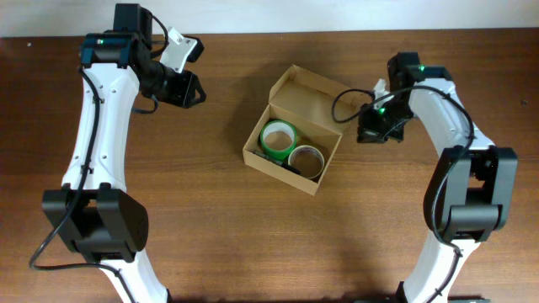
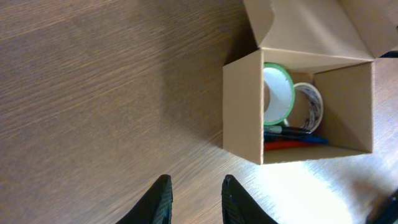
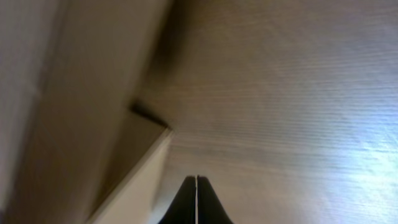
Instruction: Pack container
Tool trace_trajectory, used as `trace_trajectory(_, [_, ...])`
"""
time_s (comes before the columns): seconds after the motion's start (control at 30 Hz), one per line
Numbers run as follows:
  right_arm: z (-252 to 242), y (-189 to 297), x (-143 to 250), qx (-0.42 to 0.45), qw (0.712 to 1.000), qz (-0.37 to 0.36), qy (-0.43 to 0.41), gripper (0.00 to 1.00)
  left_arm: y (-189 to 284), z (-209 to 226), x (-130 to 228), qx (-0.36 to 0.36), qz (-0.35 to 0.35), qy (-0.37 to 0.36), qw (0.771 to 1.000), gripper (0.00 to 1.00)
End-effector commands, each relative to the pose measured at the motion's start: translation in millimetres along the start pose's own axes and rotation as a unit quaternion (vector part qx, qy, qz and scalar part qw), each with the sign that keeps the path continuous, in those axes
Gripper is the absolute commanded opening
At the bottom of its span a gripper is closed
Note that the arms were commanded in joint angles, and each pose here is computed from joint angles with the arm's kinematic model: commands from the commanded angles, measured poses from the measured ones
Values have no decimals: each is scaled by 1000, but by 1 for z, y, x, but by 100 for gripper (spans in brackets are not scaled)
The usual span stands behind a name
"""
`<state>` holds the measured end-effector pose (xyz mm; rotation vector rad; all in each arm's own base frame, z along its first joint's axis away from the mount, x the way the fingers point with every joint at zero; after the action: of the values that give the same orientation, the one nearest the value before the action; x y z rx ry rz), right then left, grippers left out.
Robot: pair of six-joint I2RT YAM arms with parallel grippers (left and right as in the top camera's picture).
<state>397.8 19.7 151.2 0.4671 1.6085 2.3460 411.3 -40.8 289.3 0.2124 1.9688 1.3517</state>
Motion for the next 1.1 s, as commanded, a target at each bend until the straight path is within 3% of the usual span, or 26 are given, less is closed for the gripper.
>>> trace_trajectory(0.0, [10, -5, -3, -95, 994, 5, 52, 3, -4, 2, 4, -5, 16, 7, 1000, 26])
trace_trajectory(0.27, [51, -4, -14, -214, 967, -41, 133, 4, -4, 3, 10, -20, 42, 17, 999, 27])
trace_trajectory(0.47, [75, -11, -5, -222, 959, -44, 171, 4, -3, 6, 11, -41, 53, 23, 997, 27])
trace_trajectory(0.6, [86, -16, 3, -219, 957, -39, 186, 4, -3, 8, 9, -47, 47, 22, 998, 33])
trace_trajectory(0.77, [78, -12, -8, -204, 962, -63, 172, 4, -11, 21, 8, -79, 40, 66, 994, 32])
trace_trajectory(0.9, [60, -4, -20, -204, 966, -74, 142, 4, -33, 41, 17, -66, 57, 117, 989, 22])
trace_trajectory(1.07, [48, 1, -27, -203, 967, -82, 128, 4, -80, 62, 33, 26, 64, 175, 982, 10])
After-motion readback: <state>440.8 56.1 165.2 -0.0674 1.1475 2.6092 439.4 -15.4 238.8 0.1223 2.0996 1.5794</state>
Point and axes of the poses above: each gripper's point midway between its finger pads, its own y axis back along the fingers, its own z axis along the line the jaws close on, x = y × z, the point moved 10 cm from there along y, back along the fingers, and after that the axes turned 14 degrees about -y, right-handed, at the moved point
